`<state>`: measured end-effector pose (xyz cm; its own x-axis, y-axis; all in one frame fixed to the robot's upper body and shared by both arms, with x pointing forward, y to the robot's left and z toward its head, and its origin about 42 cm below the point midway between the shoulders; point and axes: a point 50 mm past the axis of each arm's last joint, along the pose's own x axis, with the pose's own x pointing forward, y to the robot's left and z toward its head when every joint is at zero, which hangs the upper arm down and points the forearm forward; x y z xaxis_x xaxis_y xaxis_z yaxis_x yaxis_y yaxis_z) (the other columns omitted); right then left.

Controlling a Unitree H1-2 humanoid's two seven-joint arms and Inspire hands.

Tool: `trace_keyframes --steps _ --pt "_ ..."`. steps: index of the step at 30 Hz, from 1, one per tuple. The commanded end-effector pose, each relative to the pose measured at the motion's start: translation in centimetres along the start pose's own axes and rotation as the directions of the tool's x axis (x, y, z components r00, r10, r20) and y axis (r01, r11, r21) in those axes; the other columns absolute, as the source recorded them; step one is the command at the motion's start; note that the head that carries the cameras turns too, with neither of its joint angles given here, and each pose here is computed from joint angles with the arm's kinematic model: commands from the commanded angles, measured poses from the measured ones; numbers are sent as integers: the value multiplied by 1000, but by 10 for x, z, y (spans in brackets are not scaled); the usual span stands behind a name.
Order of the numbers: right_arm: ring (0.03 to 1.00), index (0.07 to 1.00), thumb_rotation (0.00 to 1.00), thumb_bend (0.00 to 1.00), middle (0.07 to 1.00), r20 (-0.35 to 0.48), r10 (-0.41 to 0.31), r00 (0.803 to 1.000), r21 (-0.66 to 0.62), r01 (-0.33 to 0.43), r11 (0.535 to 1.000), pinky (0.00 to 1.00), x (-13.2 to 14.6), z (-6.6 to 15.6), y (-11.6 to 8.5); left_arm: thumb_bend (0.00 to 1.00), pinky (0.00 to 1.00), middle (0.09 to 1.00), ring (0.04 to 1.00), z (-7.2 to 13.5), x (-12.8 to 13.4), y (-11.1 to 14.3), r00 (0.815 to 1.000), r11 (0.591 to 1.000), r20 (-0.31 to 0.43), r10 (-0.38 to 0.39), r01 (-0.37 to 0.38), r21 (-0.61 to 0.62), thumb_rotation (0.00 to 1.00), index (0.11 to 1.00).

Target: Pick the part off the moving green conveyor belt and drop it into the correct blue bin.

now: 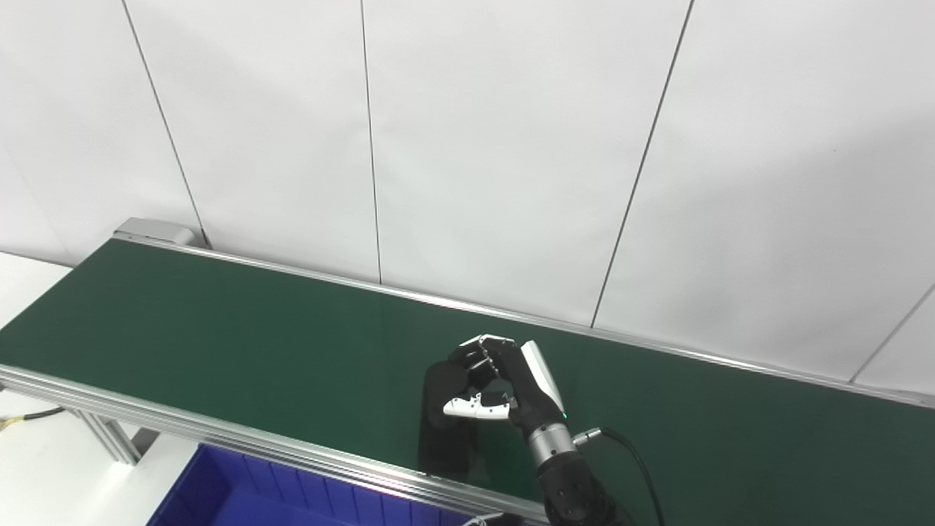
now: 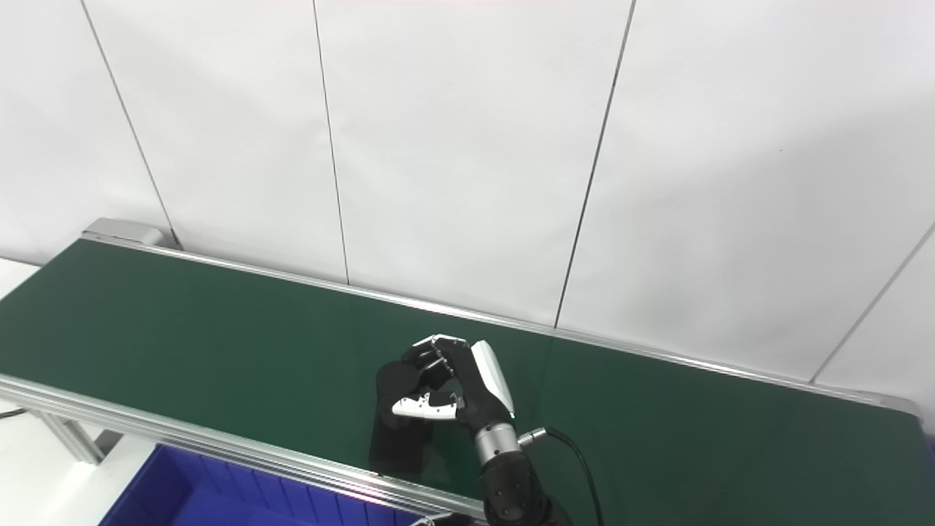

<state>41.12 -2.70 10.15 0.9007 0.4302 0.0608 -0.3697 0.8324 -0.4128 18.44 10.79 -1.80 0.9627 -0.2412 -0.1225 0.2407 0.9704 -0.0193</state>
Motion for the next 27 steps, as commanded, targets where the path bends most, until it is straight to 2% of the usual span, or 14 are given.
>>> trace_keyframes --steps 1,19,27 --pt "469 466 0 514 521 129 -35 991 14 34 999 468 16 30 -5 737 626 742 691 16 7 -14 995 999 87 -38 39 -10 596 770" --pt "461 469 0 515 524 154 -52 987 44 46 998 460 13 33 -7 739 635 744 696 16 6 -12 996 999 87 -33 35 -21 598 767" --pt "465 472 0 516 518 198 -121 973 73 108 991 462 0 39 -25 737 648 744 706 15 6 -5 996 999 82 -30 32 -29 601 763"
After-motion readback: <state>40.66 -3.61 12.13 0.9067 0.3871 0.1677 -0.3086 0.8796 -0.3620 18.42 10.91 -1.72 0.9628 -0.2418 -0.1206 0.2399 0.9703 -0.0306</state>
